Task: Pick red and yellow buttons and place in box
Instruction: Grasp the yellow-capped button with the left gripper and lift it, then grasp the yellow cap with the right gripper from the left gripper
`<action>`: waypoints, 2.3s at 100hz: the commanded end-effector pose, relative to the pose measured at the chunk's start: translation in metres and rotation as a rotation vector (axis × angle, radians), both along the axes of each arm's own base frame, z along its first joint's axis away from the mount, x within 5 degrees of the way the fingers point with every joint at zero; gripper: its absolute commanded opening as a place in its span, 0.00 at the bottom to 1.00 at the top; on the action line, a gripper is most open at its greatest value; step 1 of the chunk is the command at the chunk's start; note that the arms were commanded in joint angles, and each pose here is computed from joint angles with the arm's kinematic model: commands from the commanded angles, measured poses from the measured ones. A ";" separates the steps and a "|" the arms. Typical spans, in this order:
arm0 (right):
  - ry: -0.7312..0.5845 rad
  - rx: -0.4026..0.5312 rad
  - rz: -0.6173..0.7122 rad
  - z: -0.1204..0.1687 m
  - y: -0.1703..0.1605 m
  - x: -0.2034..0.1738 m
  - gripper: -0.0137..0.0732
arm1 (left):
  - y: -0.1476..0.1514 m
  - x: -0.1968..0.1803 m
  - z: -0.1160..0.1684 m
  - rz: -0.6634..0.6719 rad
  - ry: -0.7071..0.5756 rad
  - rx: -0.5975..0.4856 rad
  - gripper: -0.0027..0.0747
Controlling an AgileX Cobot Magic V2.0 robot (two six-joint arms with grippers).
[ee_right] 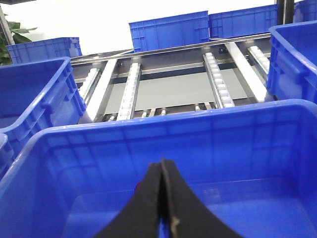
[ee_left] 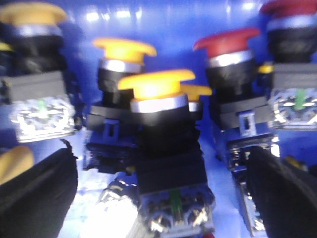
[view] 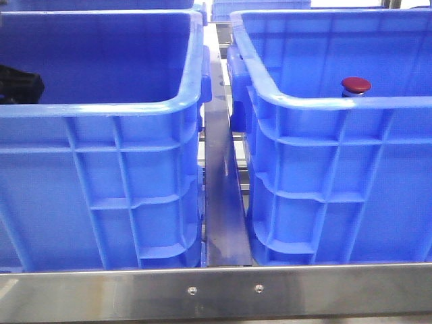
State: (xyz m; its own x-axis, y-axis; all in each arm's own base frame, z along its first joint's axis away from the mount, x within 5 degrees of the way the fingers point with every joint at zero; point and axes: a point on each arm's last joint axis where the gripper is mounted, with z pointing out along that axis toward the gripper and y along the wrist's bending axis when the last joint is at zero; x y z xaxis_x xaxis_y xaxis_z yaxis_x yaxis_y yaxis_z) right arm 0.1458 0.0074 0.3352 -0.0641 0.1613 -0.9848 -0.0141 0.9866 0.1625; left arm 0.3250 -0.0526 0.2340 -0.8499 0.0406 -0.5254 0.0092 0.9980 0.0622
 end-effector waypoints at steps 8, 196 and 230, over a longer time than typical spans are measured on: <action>-0.042 -0.006 0.029 0.011 0.002 -0.001 0.04 | -0.002 0.008 0.015 -0.012 -0.087 -0.023 0.86; -0.078 0.009 0.169 0.014 0.015 -0.003 0.61 | -0.131 -0.176 0.162 -0.801 -0.570 -0.207 0.01; -0.106 0.319 0.504 0.023 0.043 -0.010 0.86 | -0.131 -0.176 0.162 -0.801 -0.570 -0.207 0.01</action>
State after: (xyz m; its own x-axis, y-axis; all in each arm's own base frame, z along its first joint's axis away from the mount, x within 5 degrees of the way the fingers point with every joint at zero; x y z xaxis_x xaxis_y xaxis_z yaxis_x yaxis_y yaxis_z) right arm 0.1381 0.0419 0.3443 -0.0676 0.2446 -0.9673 -0.3999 0.8816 0.2509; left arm 0.1534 -0.1837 0.3731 -0.3212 0.4262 -0.8457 0.6881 0.7186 0.1009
